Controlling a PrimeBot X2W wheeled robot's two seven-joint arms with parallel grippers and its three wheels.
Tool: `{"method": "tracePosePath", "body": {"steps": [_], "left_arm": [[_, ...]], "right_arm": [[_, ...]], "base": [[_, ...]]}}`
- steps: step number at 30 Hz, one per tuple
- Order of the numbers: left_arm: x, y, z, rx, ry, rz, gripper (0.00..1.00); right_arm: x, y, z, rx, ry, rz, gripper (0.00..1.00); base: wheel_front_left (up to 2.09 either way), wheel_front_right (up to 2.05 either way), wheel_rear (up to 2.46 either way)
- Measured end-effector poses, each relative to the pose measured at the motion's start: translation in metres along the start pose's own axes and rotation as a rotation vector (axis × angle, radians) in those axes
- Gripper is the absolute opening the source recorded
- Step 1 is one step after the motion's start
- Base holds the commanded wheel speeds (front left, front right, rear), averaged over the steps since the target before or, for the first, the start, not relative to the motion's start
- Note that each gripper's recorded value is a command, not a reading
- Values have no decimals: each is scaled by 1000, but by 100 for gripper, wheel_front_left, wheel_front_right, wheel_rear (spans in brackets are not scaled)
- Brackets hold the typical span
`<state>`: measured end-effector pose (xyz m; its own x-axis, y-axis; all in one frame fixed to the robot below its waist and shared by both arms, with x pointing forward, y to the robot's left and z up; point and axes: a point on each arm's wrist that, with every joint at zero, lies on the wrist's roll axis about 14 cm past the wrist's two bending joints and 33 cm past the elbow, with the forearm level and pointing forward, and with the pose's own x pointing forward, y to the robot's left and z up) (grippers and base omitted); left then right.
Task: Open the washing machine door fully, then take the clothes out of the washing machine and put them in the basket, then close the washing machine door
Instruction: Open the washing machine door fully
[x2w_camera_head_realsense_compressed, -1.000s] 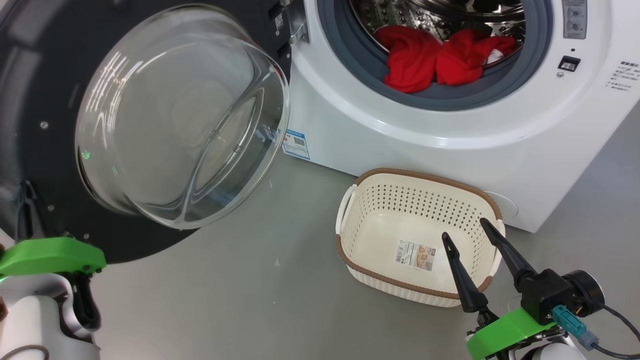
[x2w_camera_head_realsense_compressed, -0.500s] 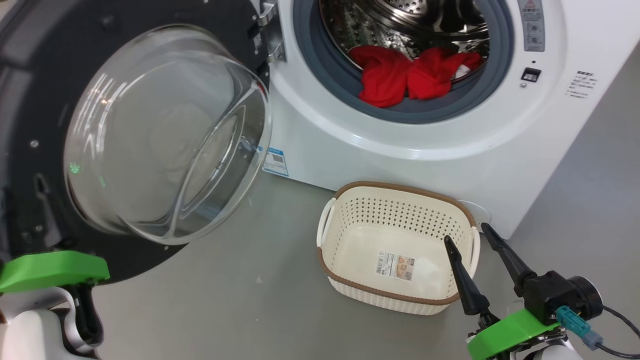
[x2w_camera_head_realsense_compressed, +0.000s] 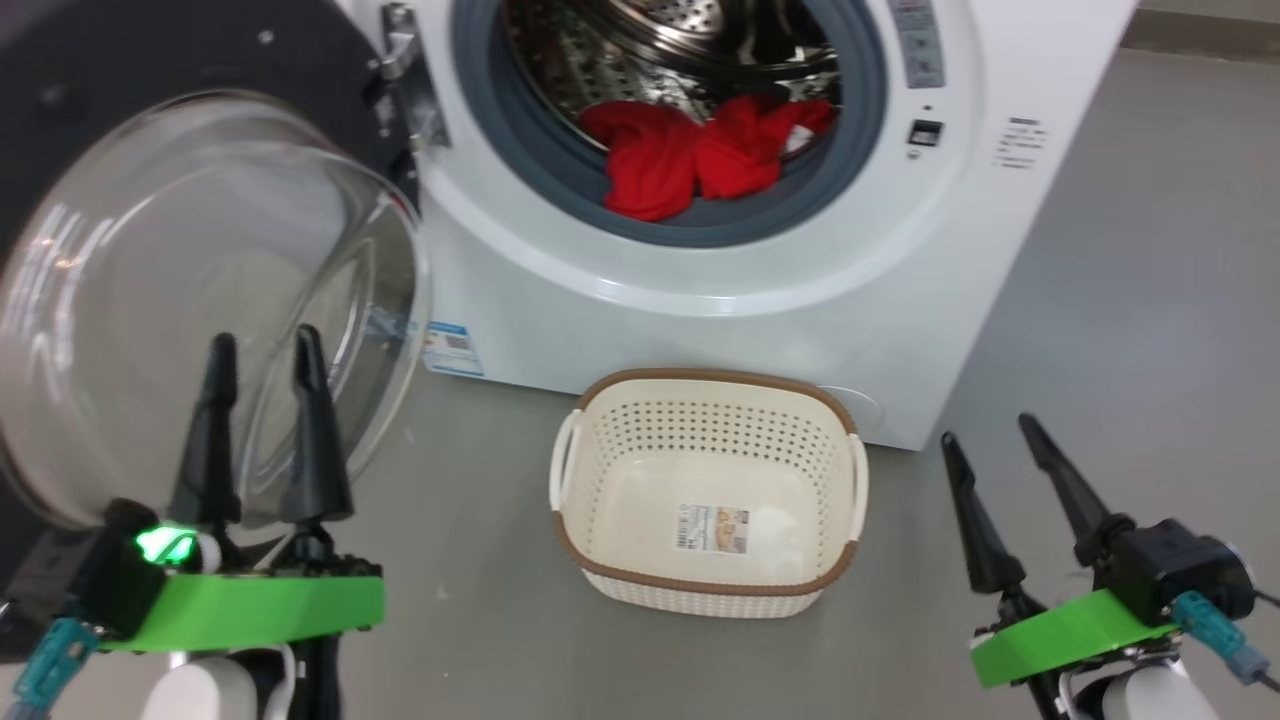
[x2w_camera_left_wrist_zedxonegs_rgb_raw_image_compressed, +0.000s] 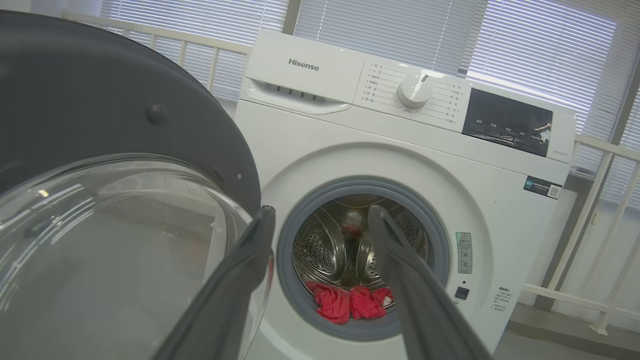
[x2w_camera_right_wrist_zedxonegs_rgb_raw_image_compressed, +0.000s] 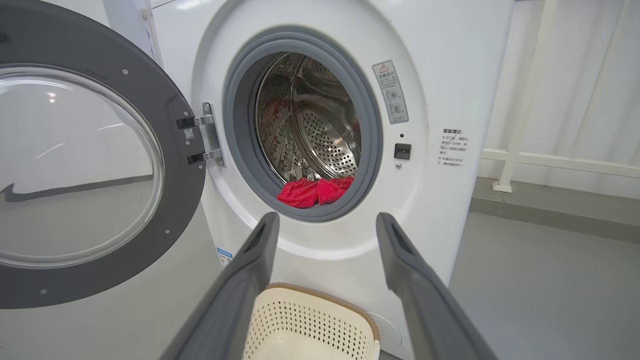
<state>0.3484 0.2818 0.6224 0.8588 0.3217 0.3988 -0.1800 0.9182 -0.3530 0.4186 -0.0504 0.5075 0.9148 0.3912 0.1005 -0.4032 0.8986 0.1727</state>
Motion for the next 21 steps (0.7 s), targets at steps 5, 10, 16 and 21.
{"method": "tracePosePath", "body": {"steps": [5, 10, 16, 21], "left_arm": [[0, -35, -26, -48, 78, -106, 100], [-1, -52, -48, -68, 142, -163, 100], [-6, -69, -70, -56, 209, -217, 100], [-10, -78, -84, -30, 245, -243, 100]], "right_arm": [[-6, -29, 23, -18, -67, -85, 100], [-19, -53, 43, -40, -122, -160, 100], [-40, -76, 56, -62, -150, -242, 100], [-60, -89, 64, -64, -170, -298, 100]], "base": [[0, 0, 0], [0, 0, 0], [0, 0, 0], [0, 0, 0]]}}
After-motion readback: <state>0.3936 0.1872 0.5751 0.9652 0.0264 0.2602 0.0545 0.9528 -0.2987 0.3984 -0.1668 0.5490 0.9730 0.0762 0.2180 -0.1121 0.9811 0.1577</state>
